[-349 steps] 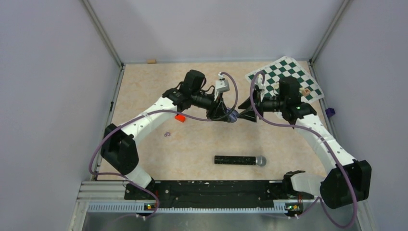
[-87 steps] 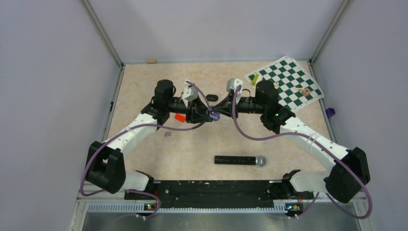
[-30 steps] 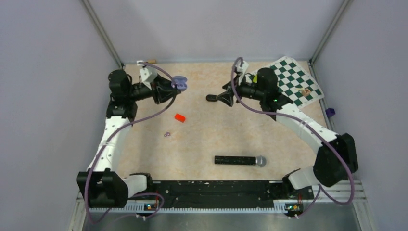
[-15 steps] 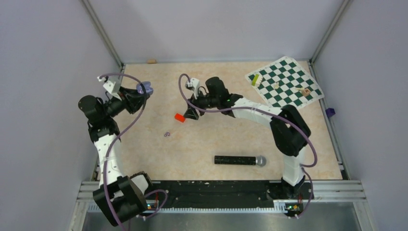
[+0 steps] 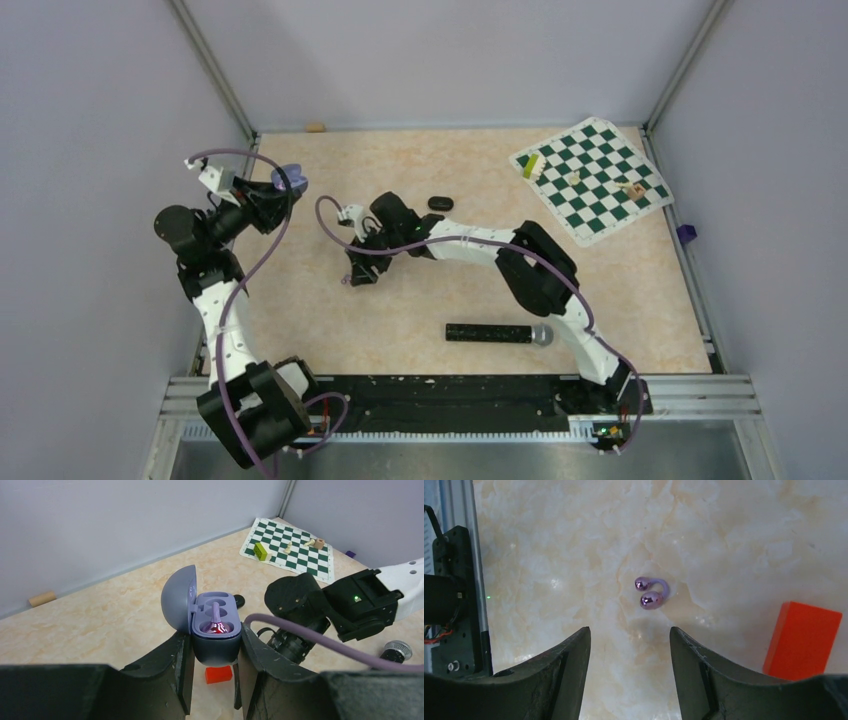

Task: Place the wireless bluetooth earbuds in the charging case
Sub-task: Pick up the earbud from the center of the board.

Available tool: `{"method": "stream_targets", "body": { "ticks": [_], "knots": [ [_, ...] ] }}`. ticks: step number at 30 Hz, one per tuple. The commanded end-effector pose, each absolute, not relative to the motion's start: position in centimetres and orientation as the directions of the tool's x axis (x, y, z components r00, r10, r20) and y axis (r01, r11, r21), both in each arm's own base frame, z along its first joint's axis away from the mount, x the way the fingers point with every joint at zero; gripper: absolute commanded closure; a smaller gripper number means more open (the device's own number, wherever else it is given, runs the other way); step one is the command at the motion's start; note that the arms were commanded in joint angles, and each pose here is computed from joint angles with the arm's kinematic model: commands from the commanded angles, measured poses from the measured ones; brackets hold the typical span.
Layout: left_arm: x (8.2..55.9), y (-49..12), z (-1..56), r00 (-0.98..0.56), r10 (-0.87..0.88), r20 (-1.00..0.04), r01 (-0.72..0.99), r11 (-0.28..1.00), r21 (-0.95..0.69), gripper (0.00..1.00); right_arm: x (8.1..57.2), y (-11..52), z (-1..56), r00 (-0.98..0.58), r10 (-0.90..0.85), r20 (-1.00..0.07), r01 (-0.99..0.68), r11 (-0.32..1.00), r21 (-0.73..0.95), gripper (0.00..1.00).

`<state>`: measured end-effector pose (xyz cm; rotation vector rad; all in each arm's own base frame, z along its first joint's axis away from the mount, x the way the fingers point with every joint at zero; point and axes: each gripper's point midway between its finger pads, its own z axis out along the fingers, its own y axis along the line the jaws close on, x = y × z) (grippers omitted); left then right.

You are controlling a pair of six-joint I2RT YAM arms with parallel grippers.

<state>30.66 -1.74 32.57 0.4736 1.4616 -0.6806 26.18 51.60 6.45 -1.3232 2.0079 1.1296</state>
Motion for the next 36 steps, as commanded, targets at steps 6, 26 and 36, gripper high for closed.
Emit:
{"method": "stream_targets", "body": {
  "ticks": [6,26,36],
  "knots": [
    [30.5,-1.6,33.2,0.019,-0.123,-0.992,0.669,0.739,-0.079,1.0,27.0,54.0,4.3,-0.336,-0.569,-0.751,-0.94,0.159,0.301,0.4],
    [31.0,-1.4,32.3,0.001,-0.14,-0.99,0.671,0.735,-0.103,1.0,25.8,54.4,0.6,-0.3,-0.653,-0.696,-0.952,0.162,0.259,0.57],
    [31.0,-1.4,32.2,-0.004,-0.147,-0.989,0.673,0.732,-0.112,1.0,26.4,54.4,2.6,-0.286,-0.641,-0.713,-0.958,0.182,0.221,0.8]
  ]
}}
